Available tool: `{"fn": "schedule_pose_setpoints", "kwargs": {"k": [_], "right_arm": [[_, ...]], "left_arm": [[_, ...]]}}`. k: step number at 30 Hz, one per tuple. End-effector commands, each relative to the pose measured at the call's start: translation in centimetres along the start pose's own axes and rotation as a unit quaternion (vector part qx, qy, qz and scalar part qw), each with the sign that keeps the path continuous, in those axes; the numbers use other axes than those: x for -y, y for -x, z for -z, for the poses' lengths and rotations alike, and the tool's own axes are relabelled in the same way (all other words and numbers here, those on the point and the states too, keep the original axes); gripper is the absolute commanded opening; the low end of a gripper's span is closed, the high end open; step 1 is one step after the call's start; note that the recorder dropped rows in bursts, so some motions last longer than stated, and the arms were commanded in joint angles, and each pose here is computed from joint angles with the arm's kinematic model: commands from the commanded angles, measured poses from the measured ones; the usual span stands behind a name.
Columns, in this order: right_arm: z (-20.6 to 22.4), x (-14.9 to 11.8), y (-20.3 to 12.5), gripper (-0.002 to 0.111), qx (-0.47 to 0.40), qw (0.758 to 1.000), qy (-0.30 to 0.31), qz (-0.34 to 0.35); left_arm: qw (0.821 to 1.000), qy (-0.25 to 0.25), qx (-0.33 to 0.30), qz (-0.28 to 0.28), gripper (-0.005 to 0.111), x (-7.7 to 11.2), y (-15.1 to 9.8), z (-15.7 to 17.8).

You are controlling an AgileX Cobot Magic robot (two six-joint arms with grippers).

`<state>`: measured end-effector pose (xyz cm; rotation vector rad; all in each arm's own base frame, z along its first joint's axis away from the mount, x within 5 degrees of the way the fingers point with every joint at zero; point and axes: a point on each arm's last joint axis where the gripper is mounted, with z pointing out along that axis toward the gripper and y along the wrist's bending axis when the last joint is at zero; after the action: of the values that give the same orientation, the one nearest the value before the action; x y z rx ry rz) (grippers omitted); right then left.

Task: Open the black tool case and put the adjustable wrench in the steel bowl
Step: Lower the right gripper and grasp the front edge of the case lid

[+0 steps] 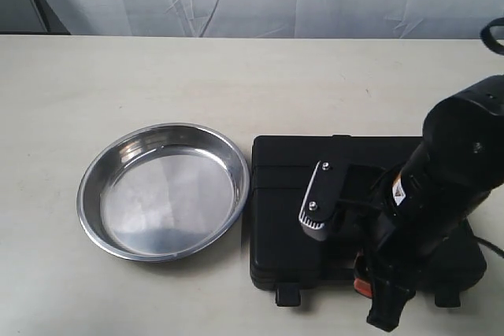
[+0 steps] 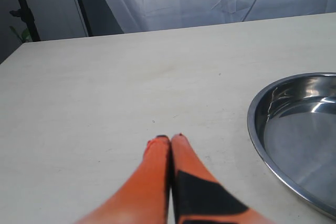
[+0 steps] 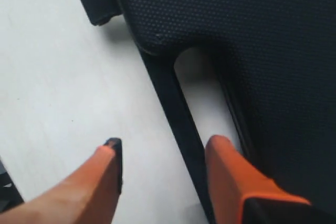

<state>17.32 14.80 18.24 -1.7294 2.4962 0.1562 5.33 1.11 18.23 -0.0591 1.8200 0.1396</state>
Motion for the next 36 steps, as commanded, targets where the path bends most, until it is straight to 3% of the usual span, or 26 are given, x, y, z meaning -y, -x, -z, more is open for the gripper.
{"fn": "schedule_pose_setpoints", "kwargs": {"k": [1,13,20,26,36], "right_arm": [[-1.5,0.3,0.4,0.049,-0.011,1.0,0.0,0.008],[-4.5,1.1,1.1,0.047,-0.022,1.0,0.0,0.003],[-4.4,1.1,1.3,-0.001,-0.014,1.0,0.003,-0.009],[-4.2,1.0,1.3,0.0,-0.012,1.0,0.003,-0.009],[-0.3,0.4,0.9,0.0,0.035,0.999,-0.026,0.003]], "left_arm": [[1.0,0.001,0.008,0.0,0.0,0.0,0.2,0.0],[1.0,0.001,0.008,0.0,0.0,0.0,0.2,0.0],[1.0,0.001,0.008,0.0,0.0,0.0,0.2,0.0],[1.0,0.001,0.008,0.0,0.0,0.0,0.2,0.0],[1.0,0.001,0.008,0.0,0.0,0.0,0.2,0.0]]}}
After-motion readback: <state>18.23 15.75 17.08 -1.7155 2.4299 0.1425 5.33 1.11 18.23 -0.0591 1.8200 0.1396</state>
